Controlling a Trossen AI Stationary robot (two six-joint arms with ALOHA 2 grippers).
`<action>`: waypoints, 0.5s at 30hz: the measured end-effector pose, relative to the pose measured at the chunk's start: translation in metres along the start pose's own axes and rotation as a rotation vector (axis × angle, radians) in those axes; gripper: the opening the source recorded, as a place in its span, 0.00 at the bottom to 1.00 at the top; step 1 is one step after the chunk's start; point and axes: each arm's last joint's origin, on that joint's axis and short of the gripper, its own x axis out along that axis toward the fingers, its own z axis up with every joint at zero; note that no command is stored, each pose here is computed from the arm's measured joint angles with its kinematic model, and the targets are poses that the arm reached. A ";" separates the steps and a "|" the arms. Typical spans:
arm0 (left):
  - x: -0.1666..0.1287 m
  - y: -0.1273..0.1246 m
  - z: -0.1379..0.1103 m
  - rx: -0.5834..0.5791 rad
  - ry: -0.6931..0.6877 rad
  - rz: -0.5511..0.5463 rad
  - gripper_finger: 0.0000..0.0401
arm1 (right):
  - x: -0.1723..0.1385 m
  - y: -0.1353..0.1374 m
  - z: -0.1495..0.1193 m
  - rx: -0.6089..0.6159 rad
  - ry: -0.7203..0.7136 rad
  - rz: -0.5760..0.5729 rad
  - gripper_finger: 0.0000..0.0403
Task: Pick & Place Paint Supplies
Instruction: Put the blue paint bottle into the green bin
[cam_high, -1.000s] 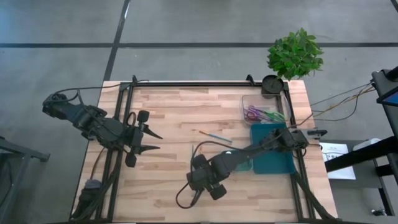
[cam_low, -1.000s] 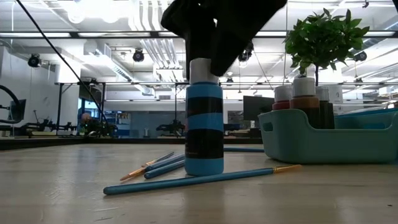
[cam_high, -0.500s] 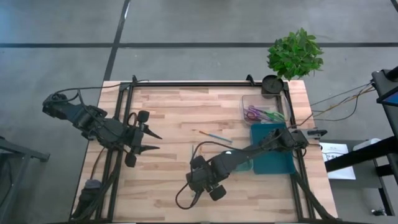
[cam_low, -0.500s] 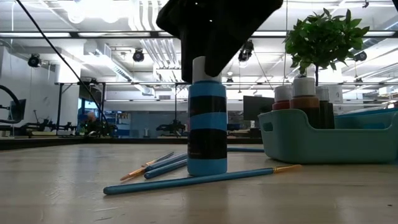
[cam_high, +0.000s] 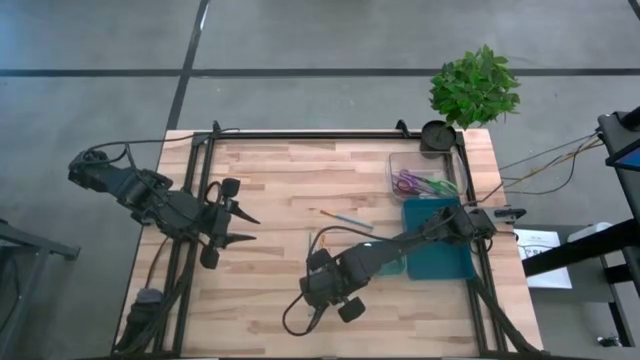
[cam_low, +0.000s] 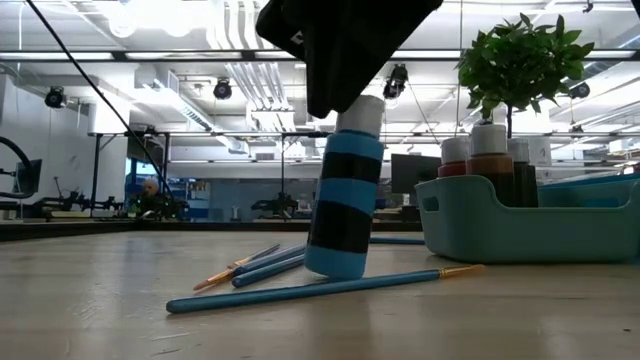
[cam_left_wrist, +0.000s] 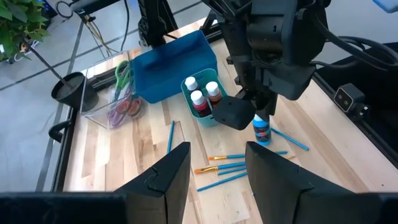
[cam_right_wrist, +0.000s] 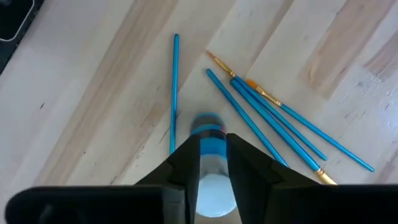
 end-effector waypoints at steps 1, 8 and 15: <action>0.000 0.000 0.000 0.000 0.000 0.000 0.40 | 0.000 0.000 0.000 0.000 -0.002 0.000 0.19; 0.000 0.000 0.000 0.000 0.000 -0.001 0.40 | 0.000 0.000 0.001 0.000 -0.014 -0.001 0.34; 0.000 0.000 0.000 0.000 0.000 -0.003 0.40 | 0.000 0.000 0.001 0.010 -0.014 -0.001 0.50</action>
